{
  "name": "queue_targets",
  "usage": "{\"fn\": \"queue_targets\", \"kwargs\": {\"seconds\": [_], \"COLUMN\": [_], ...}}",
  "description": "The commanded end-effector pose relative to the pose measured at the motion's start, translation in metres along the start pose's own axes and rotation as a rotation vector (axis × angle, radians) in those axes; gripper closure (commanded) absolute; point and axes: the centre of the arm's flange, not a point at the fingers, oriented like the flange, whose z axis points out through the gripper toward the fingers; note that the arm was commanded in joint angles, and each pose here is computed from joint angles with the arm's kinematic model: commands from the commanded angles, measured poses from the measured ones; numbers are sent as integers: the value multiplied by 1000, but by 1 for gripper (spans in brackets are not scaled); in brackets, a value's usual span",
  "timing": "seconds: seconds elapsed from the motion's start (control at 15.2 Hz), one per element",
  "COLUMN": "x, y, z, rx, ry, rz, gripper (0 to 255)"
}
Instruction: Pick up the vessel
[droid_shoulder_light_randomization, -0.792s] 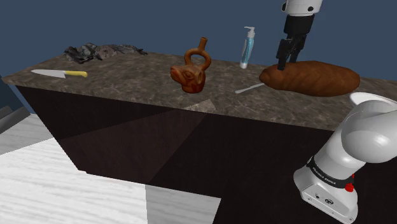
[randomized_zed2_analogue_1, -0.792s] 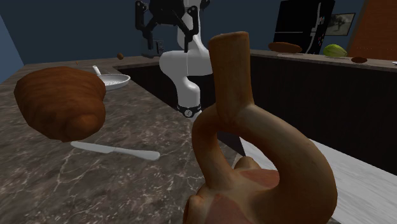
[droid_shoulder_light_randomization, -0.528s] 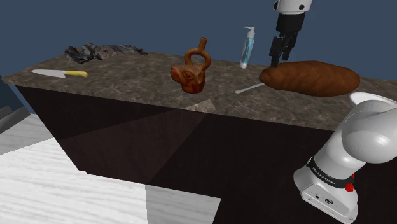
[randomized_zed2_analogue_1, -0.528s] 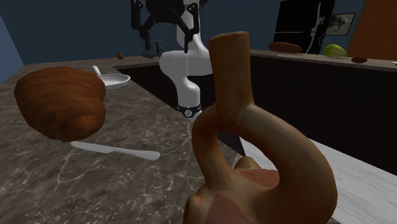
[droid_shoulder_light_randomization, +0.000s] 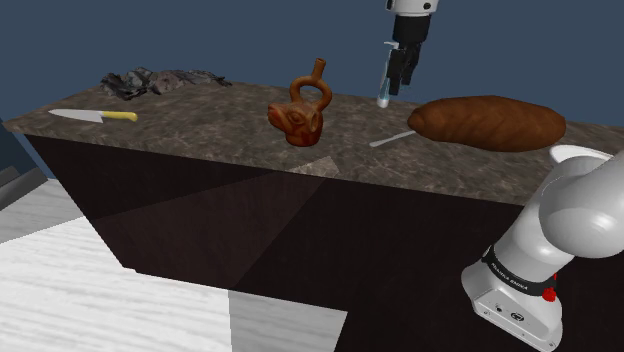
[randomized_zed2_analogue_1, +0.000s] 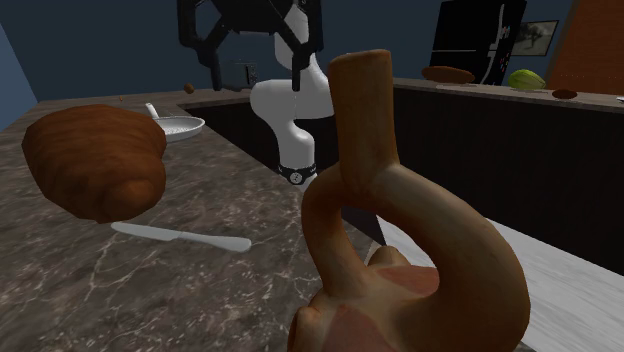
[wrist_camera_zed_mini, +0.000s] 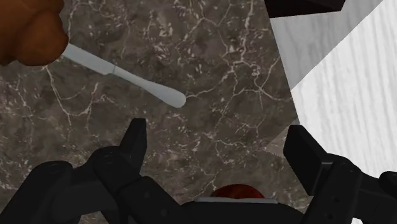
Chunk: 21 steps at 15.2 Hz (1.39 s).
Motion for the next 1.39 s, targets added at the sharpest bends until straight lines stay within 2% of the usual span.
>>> {"fn": "queue_targets", "kwargs": {"seconds": [0.0, 0.53, 1.12, 1.32], "x": [28, 127, 232, 240], "y": [-2, -17, -56, -60], "z": [-4, -17, -36, -27], "rx": [4, 21, 41, 42], "ry": [9, 39, 74, 76], "rz": [-49, -238, -451, -467], "gripper": [0, 0, 0, 0]}}
